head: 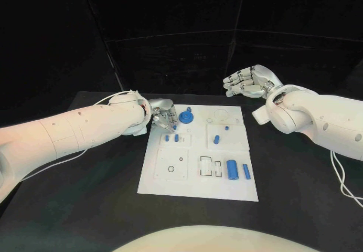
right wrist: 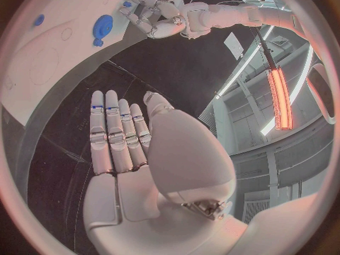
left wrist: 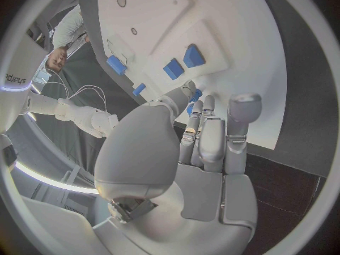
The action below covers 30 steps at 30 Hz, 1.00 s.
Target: Assemble the parts on the task board
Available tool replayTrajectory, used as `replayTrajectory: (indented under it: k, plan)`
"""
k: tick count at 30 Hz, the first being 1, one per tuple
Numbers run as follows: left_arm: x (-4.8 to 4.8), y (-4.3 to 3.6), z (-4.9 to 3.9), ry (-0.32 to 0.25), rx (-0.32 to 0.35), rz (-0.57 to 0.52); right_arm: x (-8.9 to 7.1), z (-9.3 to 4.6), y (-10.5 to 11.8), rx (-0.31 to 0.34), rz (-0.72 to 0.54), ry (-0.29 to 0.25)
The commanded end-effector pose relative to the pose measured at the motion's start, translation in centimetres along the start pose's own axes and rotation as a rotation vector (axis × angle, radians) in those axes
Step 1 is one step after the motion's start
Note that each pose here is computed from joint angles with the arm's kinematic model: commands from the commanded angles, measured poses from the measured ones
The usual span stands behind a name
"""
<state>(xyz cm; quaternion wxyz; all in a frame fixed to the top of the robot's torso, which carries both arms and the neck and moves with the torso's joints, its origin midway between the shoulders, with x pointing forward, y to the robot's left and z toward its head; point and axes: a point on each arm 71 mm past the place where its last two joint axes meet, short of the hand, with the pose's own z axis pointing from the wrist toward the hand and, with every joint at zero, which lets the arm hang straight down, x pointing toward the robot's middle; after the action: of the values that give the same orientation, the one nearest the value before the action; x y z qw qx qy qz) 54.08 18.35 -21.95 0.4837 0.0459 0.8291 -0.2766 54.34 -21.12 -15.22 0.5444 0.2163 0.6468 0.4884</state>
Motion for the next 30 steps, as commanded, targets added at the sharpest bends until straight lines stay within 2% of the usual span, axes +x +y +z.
replayTrajectory:
  k: [1, 6, 10, 15, 18, 19, 22, 26, 30]
  plan:
    - [-0.19, 0.13, -0.09, -0.014, -0.012, 0.0, 0.0, 0.0, 0.1, -0.003, -0.005, 0.007]
    - [-0.43, 0.77, -0.48, -0.031, -0.024, -0.001, -0.2, -0.1, -0.2, 0.022, -0.058, 0.024]
    - [-0.97, 1.83, -1.26, -0.073, -0.033, -0.011, -0.4, -0.5, -0.6, 0.04, -0.183, 0.061]
    - [-2.08, 2.87, -2.71, -0.194, -0.013, -0.111, -0.5, -1.2, -0.9, 0.055, -0.384, 0.127]
    - [-2.65, 3.25, -3.71, -0.275, 0.009, -0.236, -0.3, -1.6, -1.0, 0.065, -0.513, 0.171]
    - [-2.89, 3.39, -4.23, -0.315, 0.024, -0.322, -0.1, -1.8, -1.0, 0.07, -0.582, 0.19]
    - [-3.18, 3.41, -4.99, -0.374, 0.058, -0.494, 0.3, -2.1, -0.9, 0.074, -0.687, 0.214]
    - [-3.13, 2.95, -5.98, -0.44, 0.122, -0.77, 1.2, -2.6, -0.8, 0.043, -0.802, 0.205]
    - [-2.88, 2.23, -6.52, -0.461, 0.204, -0.97, 2.0, -3.0, -0.9, 0.014, -0.84, 0.193]
